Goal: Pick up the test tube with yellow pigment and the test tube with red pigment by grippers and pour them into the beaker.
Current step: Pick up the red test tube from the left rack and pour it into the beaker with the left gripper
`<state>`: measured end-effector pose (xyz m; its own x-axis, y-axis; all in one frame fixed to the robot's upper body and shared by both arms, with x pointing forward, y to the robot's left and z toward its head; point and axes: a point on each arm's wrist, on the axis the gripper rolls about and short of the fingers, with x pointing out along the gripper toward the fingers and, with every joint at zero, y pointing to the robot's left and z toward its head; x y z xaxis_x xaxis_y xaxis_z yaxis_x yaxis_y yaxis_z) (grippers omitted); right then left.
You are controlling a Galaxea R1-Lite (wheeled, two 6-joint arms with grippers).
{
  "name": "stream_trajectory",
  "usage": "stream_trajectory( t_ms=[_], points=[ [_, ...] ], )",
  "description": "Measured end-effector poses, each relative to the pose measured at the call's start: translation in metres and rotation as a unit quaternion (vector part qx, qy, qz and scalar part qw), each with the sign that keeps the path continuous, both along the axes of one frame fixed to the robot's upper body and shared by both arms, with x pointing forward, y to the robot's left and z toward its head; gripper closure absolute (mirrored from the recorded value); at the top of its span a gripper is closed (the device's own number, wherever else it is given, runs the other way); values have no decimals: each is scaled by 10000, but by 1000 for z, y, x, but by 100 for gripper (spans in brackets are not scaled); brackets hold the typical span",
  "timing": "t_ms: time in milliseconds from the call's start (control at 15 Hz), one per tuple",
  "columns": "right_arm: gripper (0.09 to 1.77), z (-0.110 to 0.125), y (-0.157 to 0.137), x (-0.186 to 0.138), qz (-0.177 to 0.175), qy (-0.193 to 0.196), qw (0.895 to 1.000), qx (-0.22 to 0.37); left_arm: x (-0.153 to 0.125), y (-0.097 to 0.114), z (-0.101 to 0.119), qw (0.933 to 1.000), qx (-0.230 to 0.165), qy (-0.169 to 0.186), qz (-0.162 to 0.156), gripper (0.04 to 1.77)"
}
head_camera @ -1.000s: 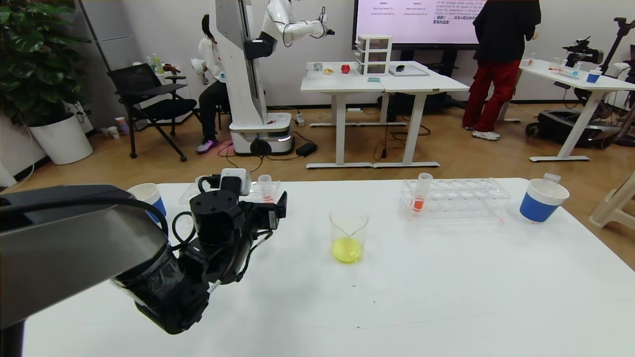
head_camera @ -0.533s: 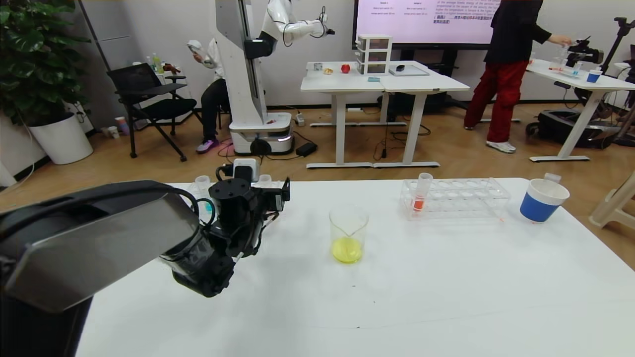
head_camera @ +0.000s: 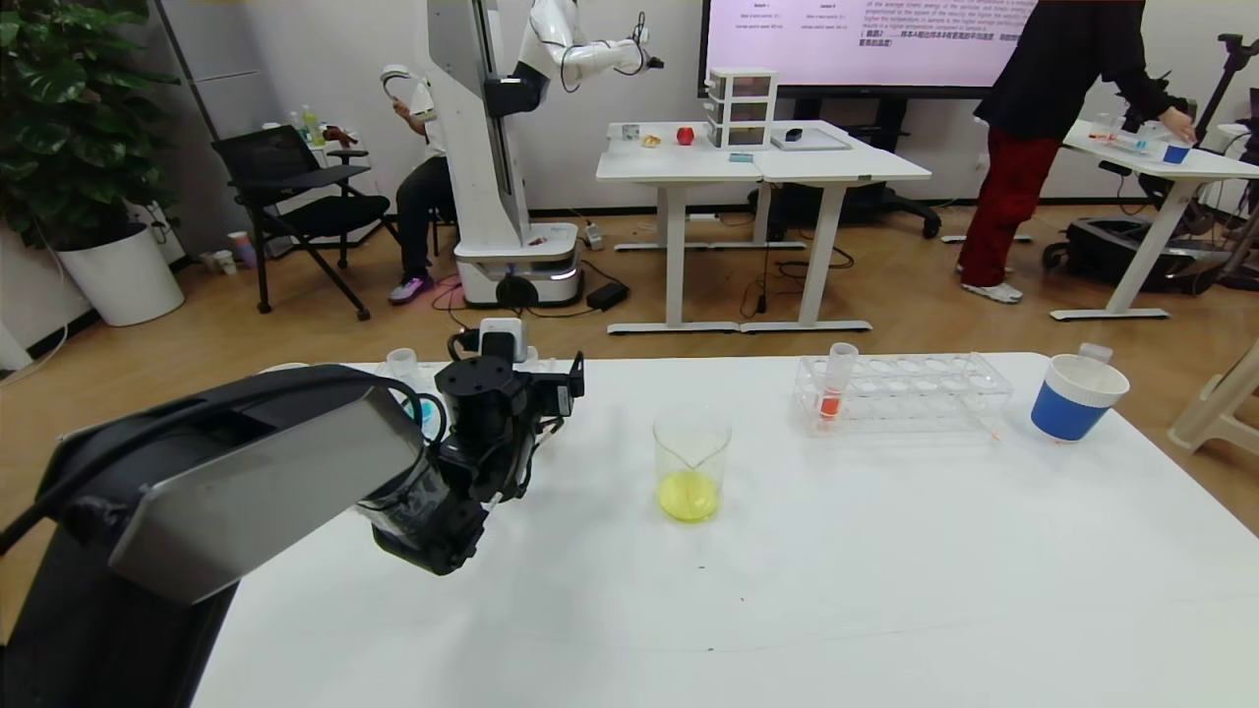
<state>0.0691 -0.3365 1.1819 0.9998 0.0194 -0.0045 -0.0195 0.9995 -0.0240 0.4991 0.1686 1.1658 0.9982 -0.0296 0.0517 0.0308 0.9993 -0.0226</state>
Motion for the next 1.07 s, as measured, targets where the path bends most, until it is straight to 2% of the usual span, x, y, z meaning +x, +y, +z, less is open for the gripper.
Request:
stream_trajectory(
  t_ms=[200, 267, 333, 467, 533, 600, 667, 933, 1067],
  points=[
    [12, 0, 0, 0, 0, 0, 10000, 0, 3, -1, 1, 10000, -19, -44, -3, 8],
    [12, 0, 0, 0, 0, 0, 10000, 0, 3, -1, 1, 10000, -25, -58, -1, 25],
    [12, 0, 0, 0, 0, 0, 10000, 0, 3, -2, 1, 10000, -25, -72, -1, 55],
    [12, 0, 0, 0, 0, 2, 10000, 0, 4, 0, 2, 10000, -27, -85, 32, 137],
    [12, 0, 0, 0, -2, -1, 10000, 0, 4, -2, 2, 10000, -2, -87, 26, 145],
    [12, 0, 0, 0, -1, 2, 10000, 0, 4, -2, 2, 10000, 18, -91, 19, 127],
    [12, 0, 0, 0, 0, 0, 10000, 0, 4, -2, 2, 10000, 25, -93, 18, 124],
    [12, 0, 0, 0, 1, 2, 10000, 0, 4, -3, 6, 9998, 135, -139, -33, 127],
    [12, 0, 0, 0, -2, -3, 10000, 1, 4, -3, 17, 9996, 161, -231, -53, 127]
  ],
)
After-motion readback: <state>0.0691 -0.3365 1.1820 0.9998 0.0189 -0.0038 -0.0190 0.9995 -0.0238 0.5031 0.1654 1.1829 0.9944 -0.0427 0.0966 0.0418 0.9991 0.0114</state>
